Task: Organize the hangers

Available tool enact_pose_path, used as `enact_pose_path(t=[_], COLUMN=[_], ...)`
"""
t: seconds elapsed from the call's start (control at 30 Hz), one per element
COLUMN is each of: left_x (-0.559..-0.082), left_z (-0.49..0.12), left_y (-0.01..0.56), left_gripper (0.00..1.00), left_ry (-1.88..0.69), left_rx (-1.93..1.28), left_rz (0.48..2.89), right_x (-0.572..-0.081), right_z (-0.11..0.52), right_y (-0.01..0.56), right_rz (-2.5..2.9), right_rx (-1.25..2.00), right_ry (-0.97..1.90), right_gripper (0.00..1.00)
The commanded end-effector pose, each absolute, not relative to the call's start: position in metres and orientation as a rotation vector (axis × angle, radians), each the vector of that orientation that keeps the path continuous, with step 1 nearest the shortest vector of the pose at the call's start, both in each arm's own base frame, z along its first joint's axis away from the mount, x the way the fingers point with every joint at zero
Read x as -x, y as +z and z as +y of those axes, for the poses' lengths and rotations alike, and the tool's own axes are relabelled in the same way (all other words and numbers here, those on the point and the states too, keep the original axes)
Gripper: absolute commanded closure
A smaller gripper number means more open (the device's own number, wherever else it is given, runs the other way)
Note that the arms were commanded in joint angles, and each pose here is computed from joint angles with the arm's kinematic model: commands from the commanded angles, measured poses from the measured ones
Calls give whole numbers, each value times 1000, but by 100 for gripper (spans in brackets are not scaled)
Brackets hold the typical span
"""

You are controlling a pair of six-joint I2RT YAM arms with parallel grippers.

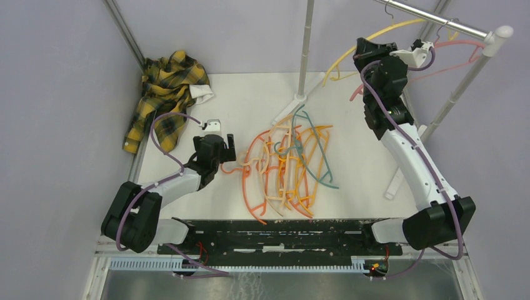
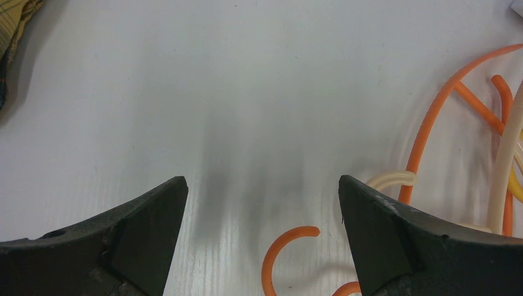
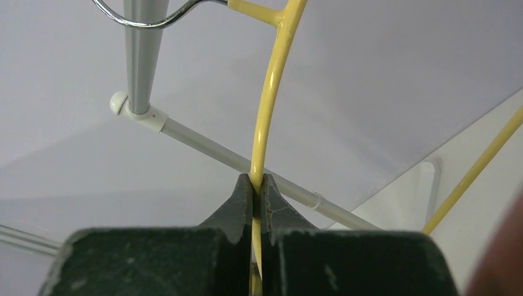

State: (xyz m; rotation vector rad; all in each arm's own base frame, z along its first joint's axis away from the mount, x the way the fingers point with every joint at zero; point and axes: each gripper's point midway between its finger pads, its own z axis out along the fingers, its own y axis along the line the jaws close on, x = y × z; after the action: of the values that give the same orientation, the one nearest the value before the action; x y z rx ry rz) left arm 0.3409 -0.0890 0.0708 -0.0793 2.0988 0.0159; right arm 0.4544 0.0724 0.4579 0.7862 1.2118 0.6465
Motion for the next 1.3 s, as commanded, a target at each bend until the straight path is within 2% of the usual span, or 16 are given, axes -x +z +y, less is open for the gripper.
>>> enact_pose_path(t=[0.0,0.07,0.13,0.2,0.27,0.57,0.7,0.93,1.0,1.13,1.2,1.27], left_x=[-353,-354,-354,-353,-353,-353,-353,-354,-354,-354,-354,-355], left_z=[-99,-99,-100,-100,-99,-100,-100,-102,-102,-101,-101,-102], left_y=[84,84,83,83,83,82,82,75,75,76,76,76], left_gripper=[1,1,1,1,1,1,1,1,1,1,1,1], left_ry=[-52,-55,-54,-55,-54,-57,-59,-62,-60,-59,-59,-62], left_rx=[130,129,128,129,129,128,127,123,124,128,128,128], left_rz=[2052,2053,2055,2054,2055,2057,2059,2076,2077,2072,2070,2069], right_x=[-426,-425,-423,-419,-413,-380,-355,-321,-314,-313,-320,-335], right_z=[50,47,46,44,43,37,31,17,20,40,50,62], right_y=[489,485,481,478,477,478,480,478,483,502,509,512], right_rz=[1106,1123,1141,1147,1155,1204,1204,1242,1257,1255,1275,1310], right_rx=[-818,-828,-838,-847,-849,-798,-758,-682,-621,-447,-384,-330], right_ry=[642,625,614,610,606,560,532,411,400,434,443,453], right_gripper=[99,93,81,63,54,25,18,18,24,54,61,72])
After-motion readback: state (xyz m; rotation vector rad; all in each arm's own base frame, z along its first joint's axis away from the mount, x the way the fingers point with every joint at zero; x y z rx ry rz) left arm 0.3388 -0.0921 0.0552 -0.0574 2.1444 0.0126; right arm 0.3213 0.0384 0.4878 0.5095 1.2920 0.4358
